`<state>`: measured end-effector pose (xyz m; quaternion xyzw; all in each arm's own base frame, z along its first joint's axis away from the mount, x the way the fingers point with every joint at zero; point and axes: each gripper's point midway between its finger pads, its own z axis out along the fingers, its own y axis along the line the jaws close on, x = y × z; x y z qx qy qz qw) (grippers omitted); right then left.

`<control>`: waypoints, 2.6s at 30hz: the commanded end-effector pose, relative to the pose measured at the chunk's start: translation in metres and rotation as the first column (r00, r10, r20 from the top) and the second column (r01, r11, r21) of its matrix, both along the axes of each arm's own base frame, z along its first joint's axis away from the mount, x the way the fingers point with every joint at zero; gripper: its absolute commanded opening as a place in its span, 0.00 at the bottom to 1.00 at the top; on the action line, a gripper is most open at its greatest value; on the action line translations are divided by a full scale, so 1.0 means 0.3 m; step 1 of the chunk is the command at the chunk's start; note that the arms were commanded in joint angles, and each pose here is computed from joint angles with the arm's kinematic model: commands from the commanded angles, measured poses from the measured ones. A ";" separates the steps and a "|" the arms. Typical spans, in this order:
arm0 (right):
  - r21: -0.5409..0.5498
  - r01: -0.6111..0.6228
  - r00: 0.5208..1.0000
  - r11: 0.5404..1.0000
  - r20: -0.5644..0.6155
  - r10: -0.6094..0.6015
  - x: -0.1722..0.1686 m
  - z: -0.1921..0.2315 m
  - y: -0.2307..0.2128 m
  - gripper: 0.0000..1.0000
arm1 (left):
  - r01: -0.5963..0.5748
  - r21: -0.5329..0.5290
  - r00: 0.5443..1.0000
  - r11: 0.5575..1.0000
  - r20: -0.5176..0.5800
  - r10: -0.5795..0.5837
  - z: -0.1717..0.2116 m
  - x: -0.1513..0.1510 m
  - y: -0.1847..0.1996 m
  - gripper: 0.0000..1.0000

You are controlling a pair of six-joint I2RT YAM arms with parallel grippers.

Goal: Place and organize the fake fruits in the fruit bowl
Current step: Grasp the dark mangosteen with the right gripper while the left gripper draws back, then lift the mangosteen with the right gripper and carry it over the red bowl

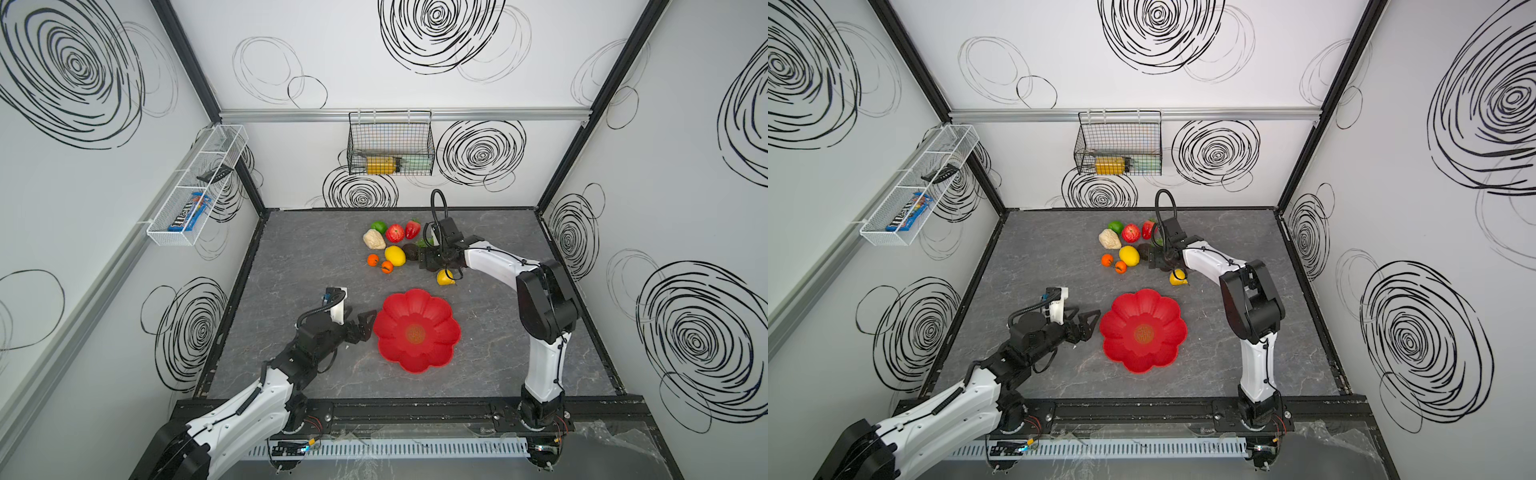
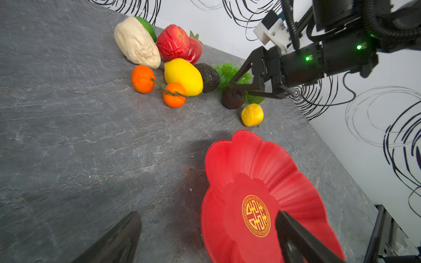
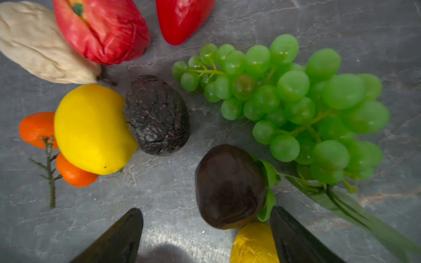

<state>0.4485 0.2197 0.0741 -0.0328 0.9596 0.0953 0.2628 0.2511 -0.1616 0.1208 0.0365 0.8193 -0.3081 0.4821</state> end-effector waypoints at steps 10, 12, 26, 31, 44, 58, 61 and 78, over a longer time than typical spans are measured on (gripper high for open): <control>-0.036 0.019 0.999 0.999 -0.042 -0.021 0.002 -0.054 -0.035 0.87 | 0.002 -0.010 0.998 1.000 0.063 -0.001 0.044 0.014 -0.007 0.96; -0.039 0.016 0.999 0.999 -0.044 -0.018 0.005 -0.062 -0.036 0.85 | 0.003 -0.011 0.998 1.000 0.062 -0.003 0.044 0.015 -0.009 0.96; -0.054 -0.010 1.000 0.999 -0.015 0.009 0.020 -0.053 -0.030 0.61 | 0.004 -0.005 0.999 1.000 0.053 -0.004 0.033 0.017 -0.011 0.96; -0.074 -0.024 0.999 0.997 0.025 0.026 0.018 -0.020 -0.021 0.58 | 0.004 -0.006 0.999 1.000 0.052 -0.004 0.033 0.018 -0.011 0.96; -0.226 -0.221 0.912 0.949 0.295 0.283 -0.203 0.209 0.105 0.58 | -0.092 -0.248 0.983 0.965 -0.179 0.047 0.068 0.054 0.006 0.96; -0.252 -0.447 0.642 0.859 0.578 0.504 -0.540 0.373 0.309 0.57 | 0.180 -0.168 0.898 0.969 -0.374 -0.232 0.218 0.113 -0.137 0.96; -0.243 -0.471 0.599 0.848 0.617 0.510 -0.578 0.400 0.319 0.57 | 0.244 -0.145 0.872 0.959 -0.400 -0.283 0.205 0.095 -0.169 0.96; -0.279 -0.508 0.514 0.815 0.661 0.547 -0.669 0.406 0.360 0.56 | 0.355 -0.241 0.820 0.903 -0.383 -0.425 0.236 0.067 -0.276 0.98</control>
